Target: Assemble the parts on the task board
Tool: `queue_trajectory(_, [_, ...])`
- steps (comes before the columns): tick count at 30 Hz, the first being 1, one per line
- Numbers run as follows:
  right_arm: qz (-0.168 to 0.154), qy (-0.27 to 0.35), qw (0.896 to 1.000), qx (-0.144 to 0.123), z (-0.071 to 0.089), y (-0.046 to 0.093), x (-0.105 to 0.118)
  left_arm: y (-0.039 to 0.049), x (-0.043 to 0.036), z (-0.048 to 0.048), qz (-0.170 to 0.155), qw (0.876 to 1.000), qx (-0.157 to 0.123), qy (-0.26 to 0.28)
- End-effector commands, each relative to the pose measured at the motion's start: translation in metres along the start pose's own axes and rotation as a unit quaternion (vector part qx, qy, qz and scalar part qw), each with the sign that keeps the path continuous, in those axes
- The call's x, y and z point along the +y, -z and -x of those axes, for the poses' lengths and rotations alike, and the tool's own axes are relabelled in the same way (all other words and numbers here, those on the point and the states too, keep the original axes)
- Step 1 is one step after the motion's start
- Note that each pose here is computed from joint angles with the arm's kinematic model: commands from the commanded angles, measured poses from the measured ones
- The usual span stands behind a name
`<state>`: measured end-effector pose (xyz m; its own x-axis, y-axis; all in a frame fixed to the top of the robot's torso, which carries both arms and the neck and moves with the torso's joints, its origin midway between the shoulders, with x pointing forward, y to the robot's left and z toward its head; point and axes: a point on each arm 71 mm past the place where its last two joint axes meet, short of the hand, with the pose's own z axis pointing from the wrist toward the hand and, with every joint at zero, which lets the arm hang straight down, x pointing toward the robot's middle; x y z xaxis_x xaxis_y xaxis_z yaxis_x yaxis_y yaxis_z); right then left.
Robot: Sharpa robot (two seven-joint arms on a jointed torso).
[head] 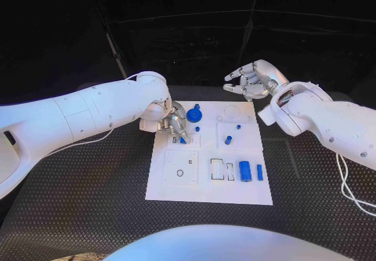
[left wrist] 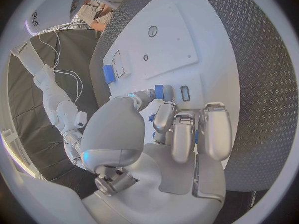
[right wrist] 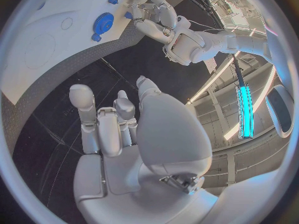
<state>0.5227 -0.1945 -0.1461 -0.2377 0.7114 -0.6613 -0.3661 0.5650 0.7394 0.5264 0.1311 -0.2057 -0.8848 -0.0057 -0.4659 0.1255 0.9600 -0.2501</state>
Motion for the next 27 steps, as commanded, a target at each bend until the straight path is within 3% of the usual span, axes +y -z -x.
queue_trajectory(1, [0.005, 0.000, 1.000, 0.003, -0.0003, -0.0007, 0.0020, 0.0003, -0.0004, 0.0002, 0.005, 1.000, 0.003, -0.006])
queue_trajectory(27, [0.006, -0.001, 1.000, 0.003, -0.0007, -0.0005, 0.0030, -0.0042, 0.0044, 0.0019, 0.034, 0.998, -0.033, -0.029])
